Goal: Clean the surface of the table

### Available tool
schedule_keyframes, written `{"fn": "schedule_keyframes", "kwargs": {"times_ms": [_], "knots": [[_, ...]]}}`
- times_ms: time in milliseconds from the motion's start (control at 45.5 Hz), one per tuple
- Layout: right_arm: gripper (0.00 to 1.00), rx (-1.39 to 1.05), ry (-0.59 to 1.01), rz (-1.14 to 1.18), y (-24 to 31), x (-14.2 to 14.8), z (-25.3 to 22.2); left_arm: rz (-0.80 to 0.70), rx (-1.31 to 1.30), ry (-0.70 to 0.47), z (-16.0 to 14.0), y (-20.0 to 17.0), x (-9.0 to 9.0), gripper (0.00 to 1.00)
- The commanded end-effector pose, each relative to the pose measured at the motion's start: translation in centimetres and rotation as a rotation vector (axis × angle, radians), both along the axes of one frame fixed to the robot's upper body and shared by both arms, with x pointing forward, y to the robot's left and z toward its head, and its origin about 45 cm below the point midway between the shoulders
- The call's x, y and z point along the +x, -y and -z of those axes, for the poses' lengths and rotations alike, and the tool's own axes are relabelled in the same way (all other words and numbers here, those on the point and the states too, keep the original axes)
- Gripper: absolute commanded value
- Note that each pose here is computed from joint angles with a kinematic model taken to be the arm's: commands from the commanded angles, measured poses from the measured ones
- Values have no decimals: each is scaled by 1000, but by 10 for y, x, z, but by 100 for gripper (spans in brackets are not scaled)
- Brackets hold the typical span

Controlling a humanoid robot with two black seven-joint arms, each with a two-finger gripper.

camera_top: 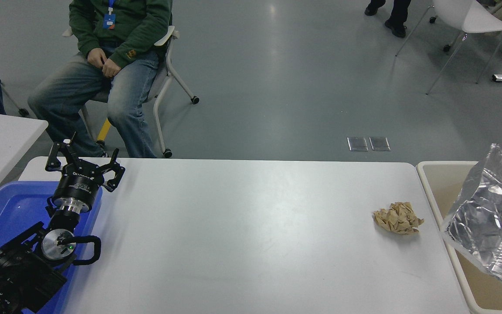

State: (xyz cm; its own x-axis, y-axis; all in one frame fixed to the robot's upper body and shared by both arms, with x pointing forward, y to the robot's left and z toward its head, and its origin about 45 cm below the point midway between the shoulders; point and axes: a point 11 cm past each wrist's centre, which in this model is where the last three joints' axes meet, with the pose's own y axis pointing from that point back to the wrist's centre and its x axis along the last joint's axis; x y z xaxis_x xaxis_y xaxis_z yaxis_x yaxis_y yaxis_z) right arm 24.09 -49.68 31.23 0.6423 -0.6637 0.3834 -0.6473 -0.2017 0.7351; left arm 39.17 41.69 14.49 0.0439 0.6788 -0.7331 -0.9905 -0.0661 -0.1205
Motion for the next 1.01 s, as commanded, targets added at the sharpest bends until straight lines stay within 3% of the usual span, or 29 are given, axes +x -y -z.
{"fn": "schedule_keyframes", "kwargs": {"times_ms": [0, 176, 615, 989], "knots": [[0, -7, 24, 28, 9, 8, -3, 0, 0, 0, 0, 0, 0, 100], [0, -15, 33, 58, 20, 17, 3, 0, 0, 0, 0, 0, 0, 100], [0, -43, 38, 185, 54, 74, 52, 0, 0, 0, 0, 0, 0, 100], [0, -111, 3, 247, 69, 96, 86, 0, 0, 0, 0, 0, 0, 100]]}}
